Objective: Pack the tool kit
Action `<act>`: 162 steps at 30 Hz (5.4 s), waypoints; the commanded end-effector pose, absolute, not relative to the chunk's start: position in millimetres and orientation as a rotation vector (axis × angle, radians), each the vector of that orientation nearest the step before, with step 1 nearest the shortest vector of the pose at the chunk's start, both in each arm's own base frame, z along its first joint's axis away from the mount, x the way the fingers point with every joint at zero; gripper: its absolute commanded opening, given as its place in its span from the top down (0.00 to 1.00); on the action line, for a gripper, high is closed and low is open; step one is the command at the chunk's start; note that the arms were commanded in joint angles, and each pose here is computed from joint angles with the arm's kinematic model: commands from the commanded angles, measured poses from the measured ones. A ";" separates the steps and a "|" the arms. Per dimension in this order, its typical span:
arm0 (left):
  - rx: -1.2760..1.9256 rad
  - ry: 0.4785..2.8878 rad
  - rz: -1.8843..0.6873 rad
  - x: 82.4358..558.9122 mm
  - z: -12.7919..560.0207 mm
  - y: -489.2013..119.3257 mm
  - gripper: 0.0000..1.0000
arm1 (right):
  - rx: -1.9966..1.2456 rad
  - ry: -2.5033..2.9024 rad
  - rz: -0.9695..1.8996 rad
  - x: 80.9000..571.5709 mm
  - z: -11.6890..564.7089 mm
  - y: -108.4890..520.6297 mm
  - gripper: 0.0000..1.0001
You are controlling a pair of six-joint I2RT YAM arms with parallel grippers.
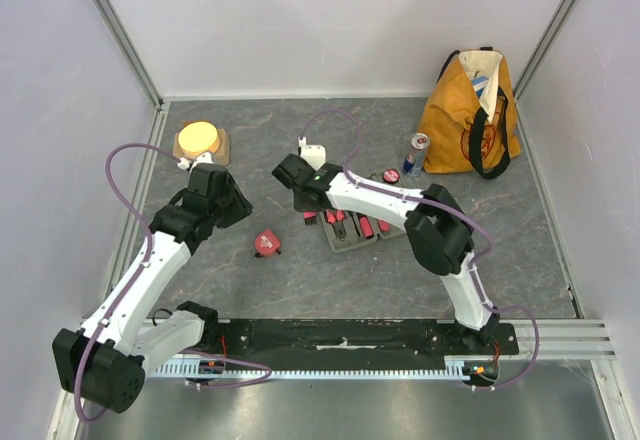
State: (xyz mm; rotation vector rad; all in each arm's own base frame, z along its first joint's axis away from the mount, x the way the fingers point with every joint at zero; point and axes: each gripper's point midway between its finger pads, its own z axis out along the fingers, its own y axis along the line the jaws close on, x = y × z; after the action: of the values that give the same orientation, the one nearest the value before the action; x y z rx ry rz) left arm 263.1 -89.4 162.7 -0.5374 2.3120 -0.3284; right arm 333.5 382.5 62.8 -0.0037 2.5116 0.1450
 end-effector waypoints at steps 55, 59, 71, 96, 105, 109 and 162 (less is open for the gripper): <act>-0.490 2.367 -0.387 273.3 149.7 -102.0 0.55 | -0.286 2.512 0.064 344.6 32.9 378.5 0.67; -0.477 2.390 -0.432 274.1 146.7 -108.4 0.55 | -0.289 2.478 0.216 345.2 65.9 389.4 0.68; -0.402 2.379 -0.688 291.6 183.3 -117.6 0.55 | -0.323 2.405 0.823 324.1 138.5 385.6 0.68; -0.009 1.995 -0.752 293.7 316.5 -138.2 0.41 | -0.129 1.818 1.881 310.2 343.6 413.9 0.66; 0.100 1.856 -1.058 262.6 393.3 -172.0 0.38 | -0.213 1.654 2.032 290.2 391.0 407.4 0.66; 0.106 1.821 -1.089 249.5 406.5 -172.3 0.35 | -0.228 1.547 2.130 284.3 419.5 403.6 0.66; 0.224 1.927 -0.547 304.8 322.8 -188.3 0.50 | 0.130 2.119 1.231 333.4 335.8 388.6 0.66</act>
State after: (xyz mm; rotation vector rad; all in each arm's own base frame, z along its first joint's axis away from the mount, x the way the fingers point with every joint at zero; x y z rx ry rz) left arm 298.4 -200.3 301.6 0.2879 1.9696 -0.6207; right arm 332.3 396.7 297.6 0.1260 2.2175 1.2220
